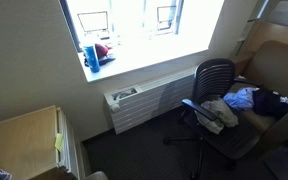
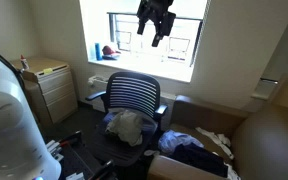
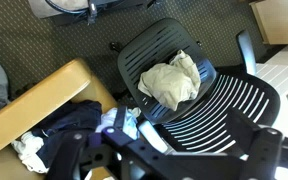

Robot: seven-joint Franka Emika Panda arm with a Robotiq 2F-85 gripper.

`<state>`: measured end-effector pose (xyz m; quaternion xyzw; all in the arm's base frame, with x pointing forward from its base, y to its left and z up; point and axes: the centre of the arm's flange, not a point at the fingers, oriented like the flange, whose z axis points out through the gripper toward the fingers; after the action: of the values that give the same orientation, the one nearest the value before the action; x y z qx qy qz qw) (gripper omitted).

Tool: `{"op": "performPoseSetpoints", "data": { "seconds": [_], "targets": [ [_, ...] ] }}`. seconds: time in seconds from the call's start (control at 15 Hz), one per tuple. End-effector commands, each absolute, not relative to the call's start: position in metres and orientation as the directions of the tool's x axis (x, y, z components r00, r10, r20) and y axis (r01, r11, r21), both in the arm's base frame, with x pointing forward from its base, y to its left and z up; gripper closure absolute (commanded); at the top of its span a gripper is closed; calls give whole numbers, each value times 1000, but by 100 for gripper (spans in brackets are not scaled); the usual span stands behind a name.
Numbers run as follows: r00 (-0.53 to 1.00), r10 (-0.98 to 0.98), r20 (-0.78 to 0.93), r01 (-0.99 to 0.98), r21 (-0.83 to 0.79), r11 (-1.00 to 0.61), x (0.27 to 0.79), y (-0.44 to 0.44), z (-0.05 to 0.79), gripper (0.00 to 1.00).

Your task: Take the black cloth from the brown chair to the black chair

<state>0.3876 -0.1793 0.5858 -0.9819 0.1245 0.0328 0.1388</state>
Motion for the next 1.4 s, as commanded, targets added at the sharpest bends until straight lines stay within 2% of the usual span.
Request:
{"op": "performPoseSetpoints", "data": {
  "seconds": [0.0, 0.13, 0.2, 0.27, 0.47, 0.6, 0.67, 0.73, 1.0, 1.33],
  "targets": [
    [967, -235, -99, -254, -264, -930, 388, -179, 586, 0],
    [938, -347, -26, -344, -204, -916, 407, -181, 522, 0],
    [915, -399, -63, -403, -205, -892, 406, -187, 503, 0],
    [899, -438, -26, -435, -177, -883, 408, -191, 485, 0],
    [876, -478, 62, -463, -164, -871, 418, -215, 416, 0],
    [838, -545, 30, -535, -149, -832, 423, -228, 373, 0],
    [831, -557, 17, -548, -153, -822, 426, -235, 359, 0],
    [854, -519, 35, -508, -154, -847, 415, -223, 397, 0],
    [830, -557, 34, -547, -142, -825, 416, -231, 358, 0],
    [668, -741, 66, -731, -131, -670, 431, -212, 246, 0]
  ]
}}
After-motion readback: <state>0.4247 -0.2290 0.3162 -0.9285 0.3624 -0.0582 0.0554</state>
